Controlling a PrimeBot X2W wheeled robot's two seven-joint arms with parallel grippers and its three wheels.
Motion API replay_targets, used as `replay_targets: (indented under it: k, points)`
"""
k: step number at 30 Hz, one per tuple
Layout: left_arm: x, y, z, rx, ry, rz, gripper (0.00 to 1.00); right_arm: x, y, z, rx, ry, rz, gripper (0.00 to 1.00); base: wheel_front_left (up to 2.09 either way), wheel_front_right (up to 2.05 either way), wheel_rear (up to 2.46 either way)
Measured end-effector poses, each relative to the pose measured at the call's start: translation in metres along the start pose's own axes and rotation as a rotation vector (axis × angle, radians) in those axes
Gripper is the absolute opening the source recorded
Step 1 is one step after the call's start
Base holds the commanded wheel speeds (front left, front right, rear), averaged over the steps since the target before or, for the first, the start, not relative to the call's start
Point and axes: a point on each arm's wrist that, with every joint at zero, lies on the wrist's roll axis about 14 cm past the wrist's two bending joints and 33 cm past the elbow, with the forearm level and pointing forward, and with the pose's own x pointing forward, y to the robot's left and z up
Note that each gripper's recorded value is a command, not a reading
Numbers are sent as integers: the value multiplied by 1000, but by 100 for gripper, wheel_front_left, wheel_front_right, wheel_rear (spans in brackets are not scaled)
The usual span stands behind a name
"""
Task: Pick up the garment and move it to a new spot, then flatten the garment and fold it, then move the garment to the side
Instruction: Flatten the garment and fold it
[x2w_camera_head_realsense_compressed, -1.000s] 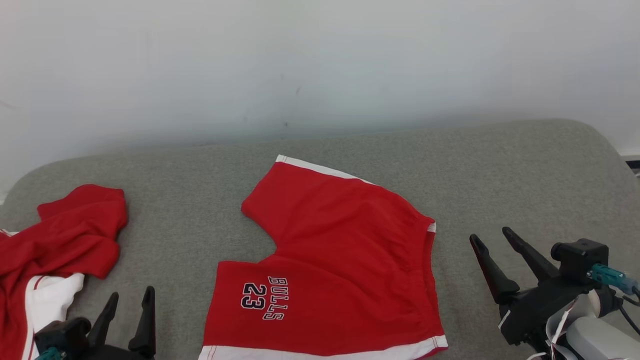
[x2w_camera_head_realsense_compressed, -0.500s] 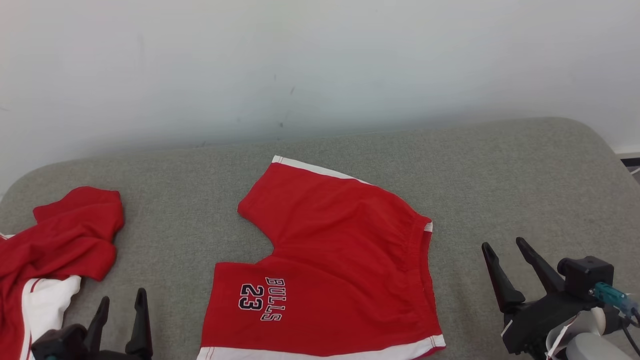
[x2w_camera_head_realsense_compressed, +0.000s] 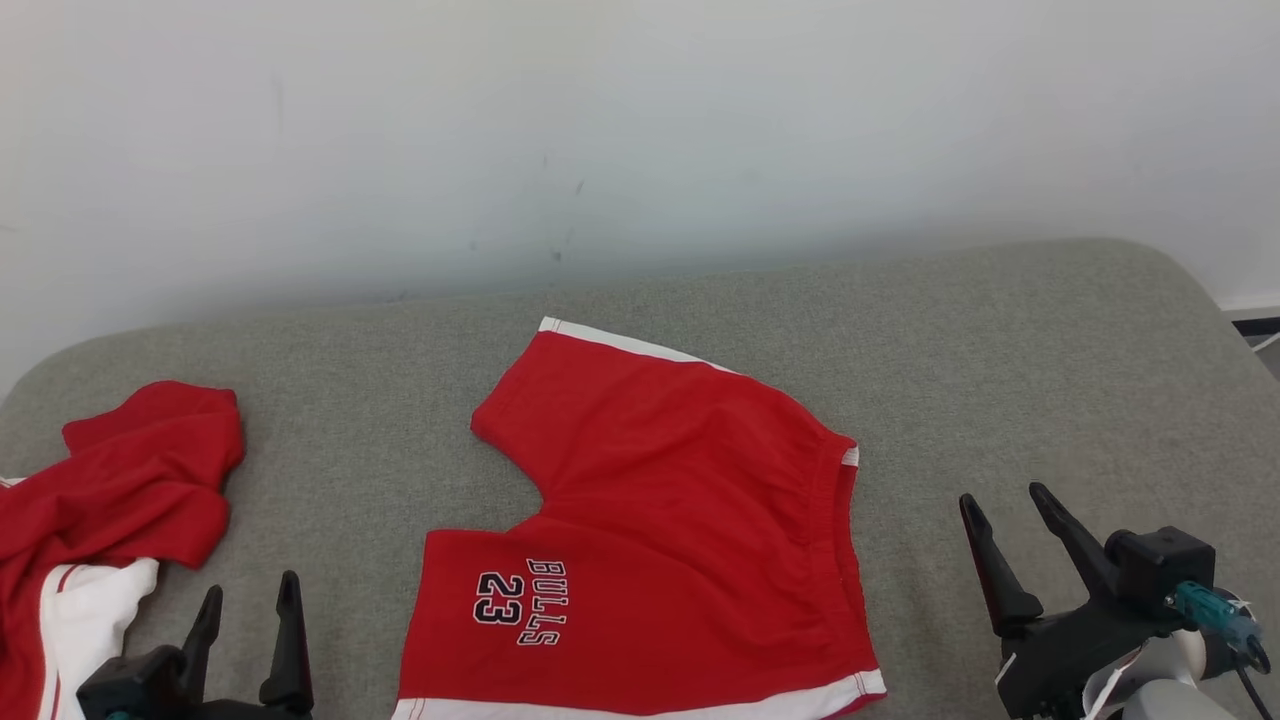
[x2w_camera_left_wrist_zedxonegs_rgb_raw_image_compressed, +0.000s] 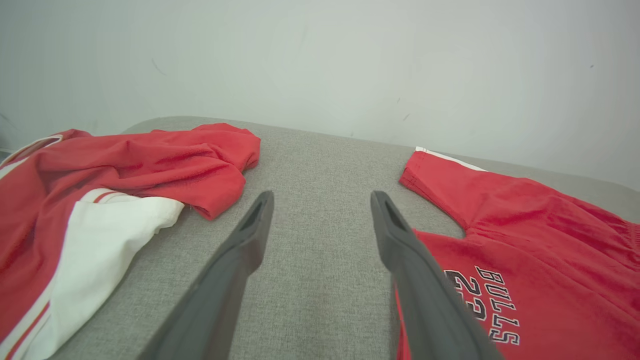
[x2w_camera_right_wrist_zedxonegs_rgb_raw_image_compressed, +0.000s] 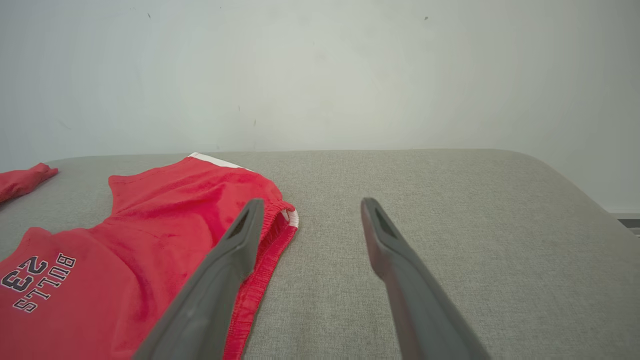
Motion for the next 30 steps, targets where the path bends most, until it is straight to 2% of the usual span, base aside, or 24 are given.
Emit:
replay_targets:
  k: [9, 30]
  points:
    - [-4, -4, -4, 5, 6, -6, 100, -1, 0, 4, 1, -20, -11, 100, 0, 0, 0]
    - [-10, -4, -4, 113, 2, -40, 100, -2, 13, -8, -20, 6, 23, 100, 0, 0, 0]
